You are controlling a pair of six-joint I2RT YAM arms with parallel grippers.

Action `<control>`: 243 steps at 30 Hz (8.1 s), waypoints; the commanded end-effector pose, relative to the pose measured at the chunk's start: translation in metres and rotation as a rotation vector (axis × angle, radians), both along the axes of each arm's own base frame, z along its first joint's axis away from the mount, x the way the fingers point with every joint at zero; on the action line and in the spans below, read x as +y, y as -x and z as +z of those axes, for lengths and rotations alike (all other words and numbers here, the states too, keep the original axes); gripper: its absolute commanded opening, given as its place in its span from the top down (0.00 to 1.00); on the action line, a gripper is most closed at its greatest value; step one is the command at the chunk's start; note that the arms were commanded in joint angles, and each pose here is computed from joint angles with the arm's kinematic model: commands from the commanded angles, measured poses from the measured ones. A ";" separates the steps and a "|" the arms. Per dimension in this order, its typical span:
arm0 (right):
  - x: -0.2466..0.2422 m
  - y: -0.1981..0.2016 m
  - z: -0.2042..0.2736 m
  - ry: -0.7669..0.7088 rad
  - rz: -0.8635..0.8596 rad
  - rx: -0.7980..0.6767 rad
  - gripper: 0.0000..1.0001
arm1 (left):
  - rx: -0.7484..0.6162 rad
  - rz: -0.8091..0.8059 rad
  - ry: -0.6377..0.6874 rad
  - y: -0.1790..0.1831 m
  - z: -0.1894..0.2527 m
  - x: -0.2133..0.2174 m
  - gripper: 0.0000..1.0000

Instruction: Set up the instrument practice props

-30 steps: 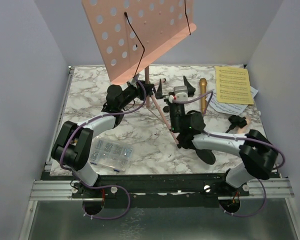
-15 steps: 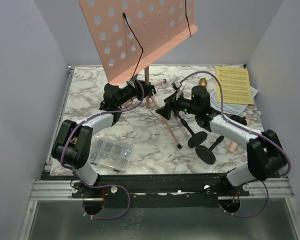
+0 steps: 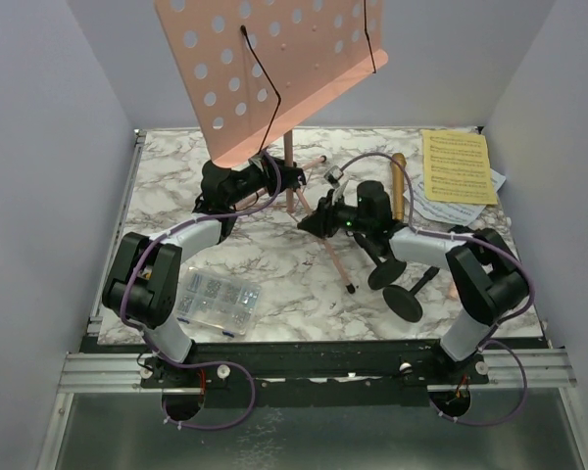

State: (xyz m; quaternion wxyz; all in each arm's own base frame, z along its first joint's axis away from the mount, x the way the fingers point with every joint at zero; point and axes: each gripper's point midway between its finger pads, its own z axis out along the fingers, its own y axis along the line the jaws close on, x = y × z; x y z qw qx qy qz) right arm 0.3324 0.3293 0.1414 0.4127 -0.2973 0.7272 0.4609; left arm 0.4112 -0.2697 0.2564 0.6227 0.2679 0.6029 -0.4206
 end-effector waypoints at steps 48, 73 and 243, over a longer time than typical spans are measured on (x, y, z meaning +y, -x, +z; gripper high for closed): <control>-0.020 0.087 0.092 -0.120 0.019 -0.587 0.00 | 0.140 -0.074 0.105 0.014 0.016 0.001 1.00; 0.000 -0.063 0.076 0.457 -0.027 -1.643 0.15 | 0.148 -0.093 0.115 0.016 0.020 0.000 1.00; 0.008 -0.052 0.061 -0.154 -0.375 0.783 1.00 | 0.162 -0.116 0.167 0.019 0.029 0.002 1.00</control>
